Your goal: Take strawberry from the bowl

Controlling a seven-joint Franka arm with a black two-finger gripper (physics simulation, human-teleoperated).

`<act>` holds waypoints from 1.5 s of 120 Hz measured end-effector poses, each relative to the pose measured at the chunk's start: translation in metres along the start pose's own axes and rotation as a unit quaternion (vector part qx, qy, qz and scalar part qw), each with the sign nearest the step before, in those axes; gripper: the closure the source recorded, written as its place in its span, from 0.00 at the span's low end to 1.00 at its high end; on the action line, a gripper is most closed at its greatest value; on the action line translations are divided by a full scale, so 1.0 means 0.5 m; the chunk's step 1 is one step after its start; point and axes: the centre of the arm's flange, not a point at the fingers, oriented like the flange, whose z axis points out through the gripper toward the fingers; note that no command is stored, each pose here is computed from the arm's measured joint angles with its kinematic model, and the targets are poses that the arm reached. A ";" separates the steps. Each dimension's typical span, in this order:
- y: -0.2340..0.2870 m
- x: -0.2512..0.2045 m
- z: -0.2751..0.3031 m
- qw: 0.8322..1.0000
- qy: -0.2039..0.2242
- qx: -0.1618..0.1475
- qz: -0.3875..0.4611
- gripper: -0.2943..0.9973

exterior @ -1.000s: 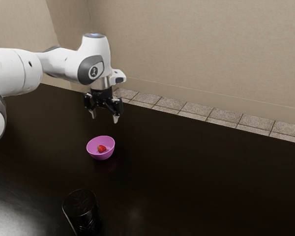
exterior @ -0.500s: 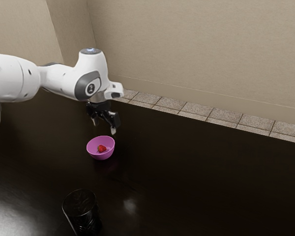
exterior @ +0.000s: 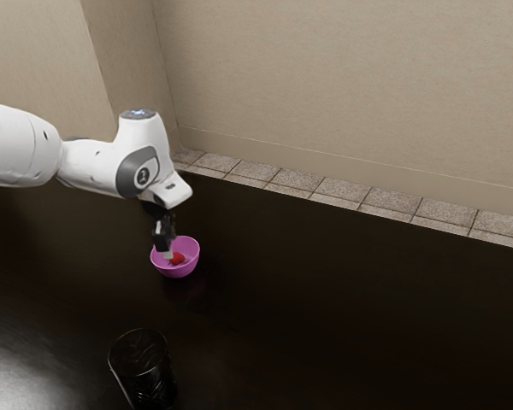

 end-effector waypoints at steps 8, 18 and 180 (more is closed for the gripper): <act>-0.004 -0.003 0.008 0.999 0.005 0.001 0.036 0.46; -0.006 -0.001 0.027 0.997 0.010 -0.001 0.075 0.47; -0.046 -0.035 0.099 0.998 0.063 -0.015 0.007 0.62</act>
